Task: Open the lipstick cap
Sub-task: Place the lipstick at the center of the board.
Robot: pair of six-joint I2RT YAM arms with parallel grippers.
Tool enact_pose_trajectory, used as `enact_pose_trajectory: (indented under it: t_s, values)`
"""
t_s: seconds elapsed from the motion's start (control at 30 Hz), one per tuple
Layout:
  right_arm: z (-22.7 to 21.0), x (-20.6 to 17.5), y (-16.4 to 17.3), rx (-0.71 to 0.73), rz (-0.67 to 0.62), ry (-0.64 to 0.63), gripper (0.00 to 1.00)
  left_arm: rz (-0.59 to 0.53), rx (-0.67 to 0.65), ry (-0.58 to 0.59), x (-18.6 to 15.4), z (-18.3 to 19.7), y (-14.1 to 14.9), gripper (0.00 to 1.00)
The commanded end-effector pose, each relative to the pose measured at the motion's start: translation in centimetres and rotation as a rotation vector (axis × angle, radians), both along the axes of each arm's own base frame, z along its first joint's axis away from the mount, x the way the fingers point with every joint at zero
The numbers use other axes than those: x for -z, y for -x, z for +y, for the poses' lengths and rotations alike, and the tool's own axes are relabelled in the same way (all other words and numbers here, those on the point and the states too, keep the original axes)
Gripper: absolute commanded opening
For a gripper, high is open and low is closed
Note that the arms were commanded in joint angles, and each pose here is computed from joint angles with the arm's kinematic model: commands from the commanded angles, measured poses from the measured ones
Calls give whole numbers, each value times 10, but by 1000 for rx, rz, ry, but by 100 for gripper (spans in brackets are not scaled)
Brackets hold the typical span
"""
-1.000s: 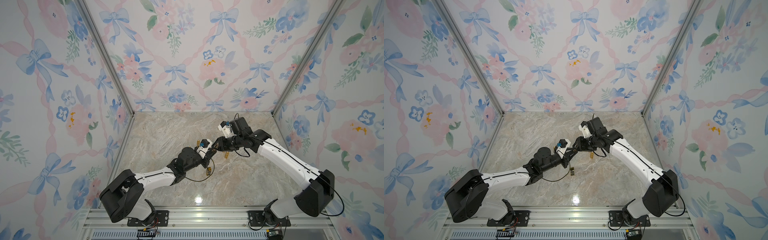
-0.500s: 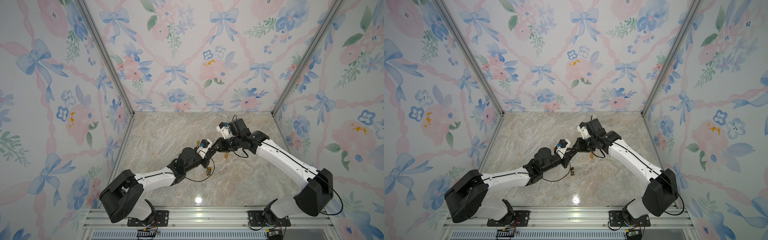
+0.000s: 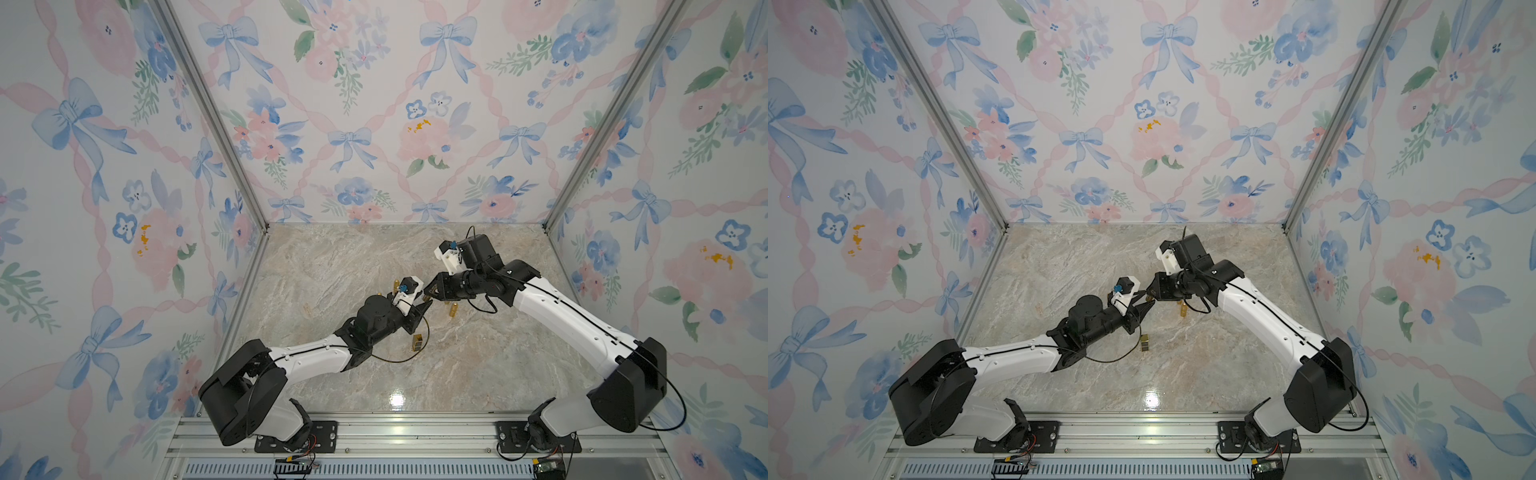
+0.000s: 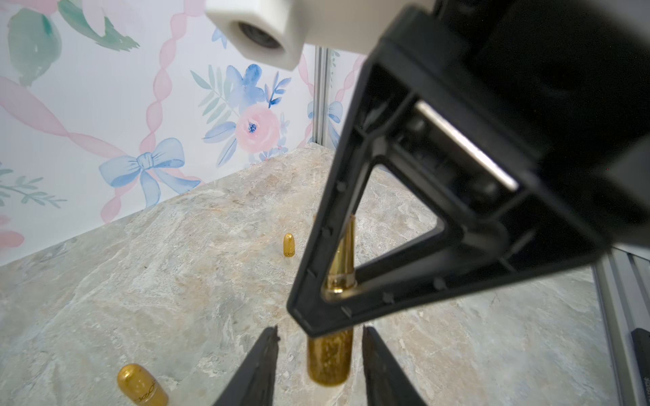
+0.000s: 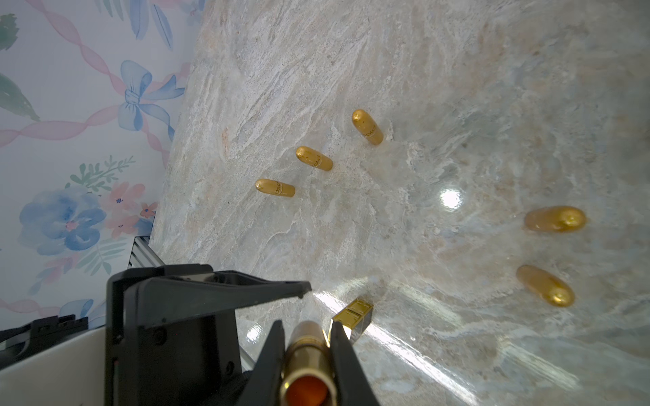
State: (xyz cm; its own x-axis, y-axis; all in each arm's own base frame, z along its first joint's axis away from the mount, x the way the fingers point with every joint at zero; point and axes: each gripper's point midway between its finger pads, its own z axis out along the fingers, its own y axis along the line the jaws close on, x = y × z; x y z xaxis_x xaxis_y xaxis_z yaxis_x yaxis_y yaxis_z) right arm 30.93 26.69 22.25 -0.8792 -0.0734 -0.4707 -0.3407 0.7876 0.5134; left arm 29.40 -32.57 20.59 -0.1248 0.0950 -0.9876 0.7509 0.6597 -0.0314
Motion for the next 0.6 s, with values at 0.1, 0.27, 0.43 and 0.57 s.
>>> enact_pose_trajectory:
  t_s: [0.1,0.27,0.43,0.57]
  values:
    - [-34,6,-49,114,-78,81,16,-21,-72,34,-16,9,-8,64]
    - [-59,23,-85,193,-138,177,17,31,-132,19,-7,16,-14,77]
    - [-75,46,-118,243,-192,293,18,91,-160,20,2,16,-19,88]
    - [-79,67,-136,254,-201,348,18,111,-159,30,-2,6,-27,94]
